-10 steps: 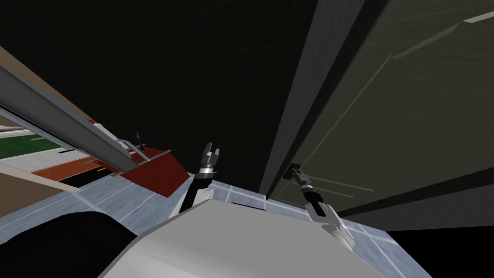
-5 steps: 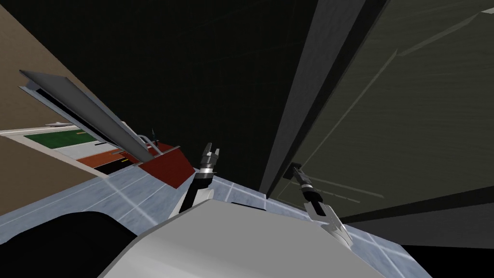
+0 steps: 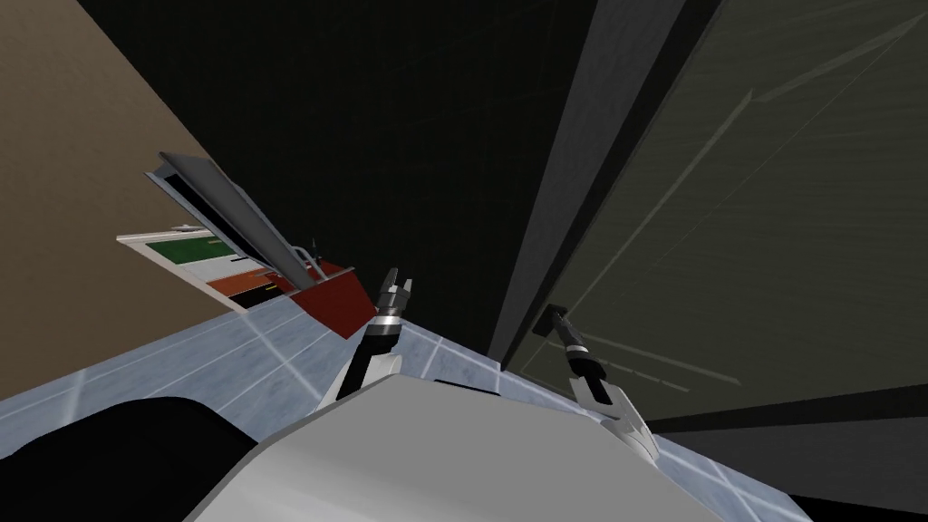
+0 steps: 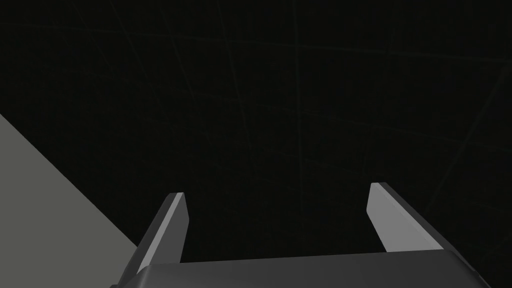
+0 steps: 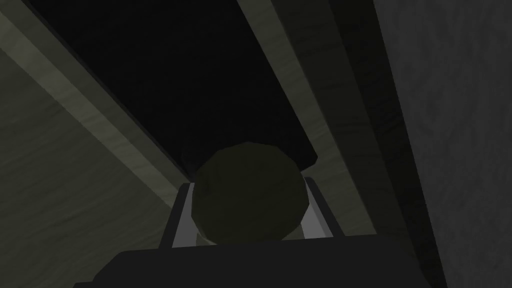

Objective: Pull the door open

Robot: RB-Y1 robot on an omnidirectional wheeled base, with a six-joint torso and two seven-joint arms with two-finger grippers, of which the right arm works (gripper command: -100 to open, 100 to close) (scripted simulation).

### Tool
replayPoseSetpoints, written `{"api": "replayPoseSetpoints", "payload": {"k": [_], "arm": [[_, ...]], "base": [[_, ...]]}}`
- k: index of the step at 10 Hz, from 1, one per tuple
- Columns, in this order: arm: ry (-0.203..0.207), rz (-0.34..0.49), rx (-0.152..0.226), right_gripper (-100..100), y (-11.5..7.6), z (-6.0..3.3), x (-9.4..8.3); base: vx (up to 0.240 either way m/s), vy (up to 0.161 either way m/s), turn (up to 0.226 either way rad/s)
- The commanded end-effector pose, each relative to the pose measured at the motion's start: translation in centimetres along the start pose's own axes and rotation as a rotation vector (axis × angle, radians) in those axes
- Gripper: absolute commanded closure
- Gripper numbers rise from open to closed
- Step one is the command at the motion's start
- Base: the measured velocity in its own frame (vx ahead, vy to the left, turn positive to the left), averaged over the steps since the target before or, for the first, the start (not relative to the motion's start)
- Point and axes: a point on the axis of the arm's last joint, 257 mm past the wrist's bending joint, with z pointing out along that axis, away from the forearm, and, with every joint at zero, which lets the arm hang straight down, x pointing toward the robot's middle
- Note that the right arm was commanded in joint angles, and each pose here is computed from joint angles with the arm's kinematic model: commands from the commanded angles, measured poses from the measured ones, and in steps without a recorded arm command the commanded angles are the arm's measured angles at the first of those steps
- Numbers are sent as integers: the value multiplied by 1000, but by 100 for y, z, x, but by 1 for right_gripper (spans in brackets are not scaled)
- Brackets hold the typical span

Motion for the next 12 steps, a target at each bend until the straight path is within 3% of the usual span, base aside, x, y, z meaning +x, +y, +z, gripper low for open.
{"api": "replayPoseSetpoints", "payload": {"k": [1,6,8,9,12], "arm": [[-25,81,8,100,-20,9,-91],[-70,293,22,100,-56,17,-181],[-93,416,28,100,-75,22,-221],[-78,326,32,-100,-105,-17,-211],[-58,199,35,-100,-163,-91,-204]], "base": [[-50,-35,93],[-75,-57,120],[-79,-58,133],[-52,6,-15],[9,99,-88]]}}
